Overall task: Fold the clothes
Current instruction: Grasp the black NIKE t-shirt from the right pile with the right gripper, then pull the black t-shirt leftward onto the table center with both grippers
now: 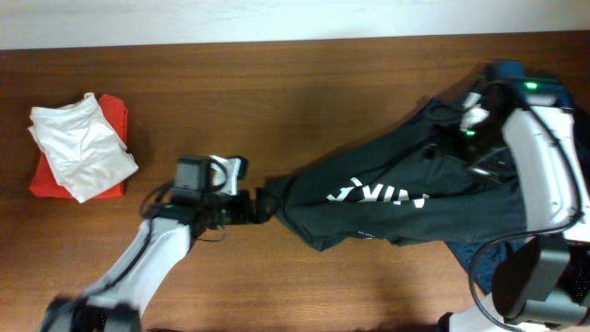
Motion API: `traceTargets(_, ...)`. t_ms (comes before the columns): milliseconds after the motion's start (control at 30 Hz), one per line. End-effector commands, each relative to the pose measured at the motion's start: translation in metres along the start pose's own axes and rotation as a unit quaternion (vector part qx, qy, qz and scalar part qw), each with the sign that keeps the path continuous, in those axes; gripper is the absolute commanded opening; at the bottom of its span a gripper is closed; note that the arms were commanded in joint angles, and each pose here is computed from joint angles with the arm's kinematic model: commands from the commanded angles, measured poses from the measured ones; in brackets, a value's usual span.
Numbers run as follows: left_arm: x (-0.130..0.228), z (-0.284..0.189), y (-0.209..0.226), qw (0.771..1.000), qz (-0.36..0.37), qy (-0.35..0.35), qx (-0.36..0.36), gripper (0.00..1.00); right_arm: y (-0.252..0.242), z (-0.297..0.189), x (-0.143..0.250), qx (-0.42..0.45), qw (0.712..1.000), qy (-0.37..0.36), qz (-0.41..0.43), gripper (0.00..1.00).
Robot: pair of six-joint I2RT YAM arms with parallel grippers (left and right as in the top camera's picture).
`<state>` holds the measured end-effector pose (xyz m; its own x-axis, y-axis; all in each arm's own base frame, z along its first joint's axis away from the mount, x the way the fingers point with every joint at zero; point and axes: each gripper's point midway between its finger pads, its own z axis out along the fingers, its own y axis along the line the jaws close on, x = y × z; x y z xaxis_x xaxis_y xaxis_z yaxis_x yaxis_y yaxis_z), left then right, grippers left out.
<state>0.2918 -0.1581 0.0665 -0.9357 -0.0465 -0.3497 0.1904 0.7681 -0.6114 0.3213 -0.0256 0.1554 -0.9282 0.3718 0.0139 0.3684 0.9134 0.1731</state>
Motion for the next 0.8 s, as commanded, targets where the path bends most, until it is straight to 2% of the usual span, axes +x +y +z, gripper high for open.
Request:
traceTargets(0, 0.018, 0.04, -0.016, 0.996, -0.059, 0.053, 0.043, 0.99, -0.023, -0.015, -0.002, 0.001, 0.999, -0.015, 0.036, 0.99)
traceTargets(33, 0.024, 0.052, -0.018, 0.995, -0.065, 0.064, 0.044, 0.97, -0.028, -0.016, -0.001, 0.001, 0.999, -0.013, 0.036, 0.99)
traceTargets(67, 0.03, 0.065, -0.02, 0.994, -0.066, 0.074, 0.048, 0.92, -0.032, -0.017, 0.0, 0.002, 0.999, -0.01, 0.038, 0.99)
traceTargets(100, 0.028, 0.073, -0.023, 0.995, -0.051, 0.068, 0.051, 0.62, -0.032, -0.017, 0.0, 0.002, 0.999, -0.01, 0.039, 0.99)
traceTargets(133, 0.022, 0.077, -0.024, 0.997, -0.036, 0.052, 0.044, 0.39, -0.032, -0.017, 0.0, 0.002, 0.999, -0.01, 0.039, 0.99)
traceTargets(167, 0.011, 0.078, -0.026, 0.998, -0.022, 0.029, 0.046, 0.01, -0.032, -0.017, 0.0, 0.002, 0.999, -0.01, 0.039, 0.99)
traceTargets(233, -0.047, 0.053, -0.06, 0.995, 0.038, -0.047, 0.081, 0.01, -0.041, -0.017, 0.0, 0.027, 0.999, -0.012, 0.04, 0.99)
traceTargets(267, -0.086, 0.022, -0.083, 0.987, 0.094, -0.1, 0.083, 0.01, -0.045, -0.017, -0.001, 0.04, 0.998, -0.015, 0.04, 0.99)
traceTargets(300, -0.117, -0.007, -0.091, 0.981, 0.118, -0.145, 0.056, 0.01, -0.049, -0.018, -0.002, 0.051, 0.998, -0.017, 0.041, 0.99)
traceTargets(333, -0.165, -0.064, -0.08, 0.97, 0.101, -0.218, -0.034, 0.01, -0.052, -0.018, -0.004, 0.059, 0.997, -0.021, 0.042, 0.99)
traceTargets(367, -0.185, -0.099, -0.069, 0.962, 0.079, -0.25, -0.078, 0.01, -0.053, -0.018, -0.005, 0.062, 0.997, -0.024, 0.041, 0.99)
traceTargets(467, -0.192, -0.136, -0.018, 0.958, 0.026, -0.253, -0.13, 0.01, -0.054, -0.018, -0.006, 0.064, 0.997, -0.026, 0.041, 0.99)
traceTargets(533, -0.207, -0.159, 0.005, 0.945, 0.014, -0.289, -0.15, 0.01, -0.054, -0.018, -0.006, 0.064, 0.997, -0.026, 0.041, 0.99)
traceTargets(567, -0.221, -0.176, 0.028, 0.93, 0.003, -0.321, -0.177, 0.01, -0.054, -0.018, -0.006, 0.064, 0.997, -0.026, 0.041, 0.99)
traceTargets(700, -0.259, -0.169, 0.09, 0.91, 0.01, -0.362, -0.202, 0.01, -0.054, -0.018, -0.004, 0.065, 0.997, -0.022, 0.041, 0.99)
traceTargets(733, -0.263, -0.166, 0.102, 0.909, 0.004, -0.362, -0.206, 0.04, -0.054, -0.018, -0.003, 0.065, 0.997, -0.021, 0.041, 0.99)
traceTargets(767, -0.264, -0.161, 0.113, 0.912, -0.006, -0.352, -0.21, 0.66, -0.054, -0.018, -0.003, 0.065, 0.997, -0.021, 0.041, 0.99)
